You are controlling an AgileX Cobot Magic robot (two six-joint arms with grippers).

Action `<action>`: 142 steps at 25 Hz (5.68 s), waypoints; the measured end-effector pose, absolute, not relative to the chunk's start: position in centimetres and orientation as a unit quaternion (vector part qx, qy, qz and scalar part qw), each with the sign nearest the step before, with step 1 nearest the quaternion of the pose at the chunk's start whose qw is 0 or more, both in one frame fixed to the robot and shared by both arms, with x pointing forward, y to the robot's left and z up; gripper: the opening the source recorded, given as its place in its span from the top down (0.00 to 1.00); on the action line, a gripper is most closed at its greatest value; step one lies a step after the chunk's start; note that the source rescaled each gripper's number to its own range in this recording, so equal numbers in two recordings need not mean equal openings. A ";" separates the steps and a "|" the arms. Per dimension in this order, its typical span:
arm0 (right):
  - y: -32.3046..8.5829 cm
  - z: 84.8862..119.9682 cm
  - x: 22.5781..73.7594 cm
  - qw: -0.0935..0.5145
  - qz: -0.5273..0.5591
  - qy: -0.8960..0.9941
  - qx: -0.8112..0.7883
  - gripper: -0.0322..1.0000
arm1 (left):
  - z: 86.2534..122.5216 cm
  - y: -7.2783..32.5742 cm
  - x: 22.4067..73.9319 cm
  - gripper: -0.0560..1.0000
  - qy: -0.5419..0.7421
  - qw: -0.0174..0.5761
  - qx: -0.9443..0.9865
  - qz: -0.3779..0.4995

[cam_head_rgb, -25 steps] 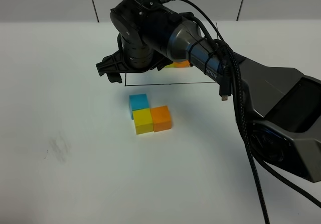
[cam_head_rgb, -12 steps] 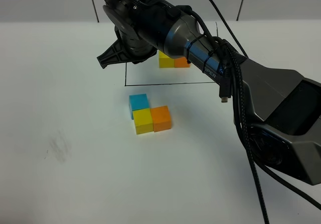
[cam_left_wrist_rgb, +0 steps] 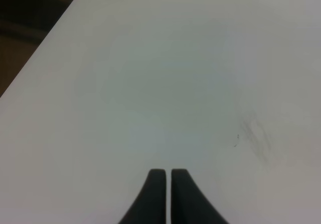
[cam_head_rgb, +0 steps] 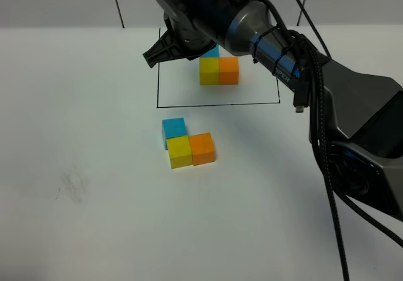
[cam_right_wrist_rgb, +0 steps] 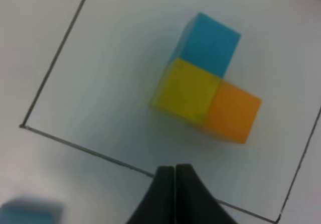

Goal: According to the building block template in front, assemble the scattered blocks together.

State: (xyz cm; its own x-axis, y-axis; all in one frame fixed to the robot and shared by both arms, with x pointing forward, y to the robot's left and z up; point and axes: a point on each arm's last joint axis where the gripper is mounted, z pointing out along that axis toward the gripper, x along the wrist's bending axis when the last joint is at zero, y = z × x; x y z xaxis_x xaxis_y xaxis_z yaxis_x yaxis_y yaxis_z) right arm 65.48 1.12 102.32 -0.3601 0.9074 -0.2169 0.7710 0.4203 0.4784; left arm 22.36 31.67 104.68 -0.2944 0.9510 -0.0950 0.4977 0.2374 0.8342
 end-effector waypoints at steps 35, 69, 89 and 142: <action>-10.3 101.9 67.2 0.188 0.046 0.845 0.498 0.97 | 104.7 31.7 22.4 0.94 0.720 0.316 0.503 0.358; -25.9 103.0 38.6 0.154 0.038 0.798 0.582 0.97 | 104.7 31.7 22.4 0.94 0.720 0.316 0.503 0.358; -25.9 100.5 34.6 0.089 0.085 0.829 0.546 0.97 | 104.7 31.7 22.4 0.94 0.720 0.316 0.503 0.358; -30.4 105.2 23.1 0.425 0.304 0.551 0.651 0.97 | 104.7 31.7 22.4 0.94 0.720 0.316 0.503 0.358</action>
State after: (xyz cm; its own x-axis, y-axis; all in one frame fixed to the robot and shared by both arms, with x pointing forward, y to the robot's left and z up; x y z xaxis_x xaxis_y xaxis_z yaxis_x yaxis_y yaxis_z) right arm 23.09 -30.45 105.25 0.2088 0.9752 -0.0732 0.4585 -0.0315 0.8882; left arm 22.36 31.67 104.66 -0.2945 0.9510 -0.0948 0.4983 0.2374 0.8339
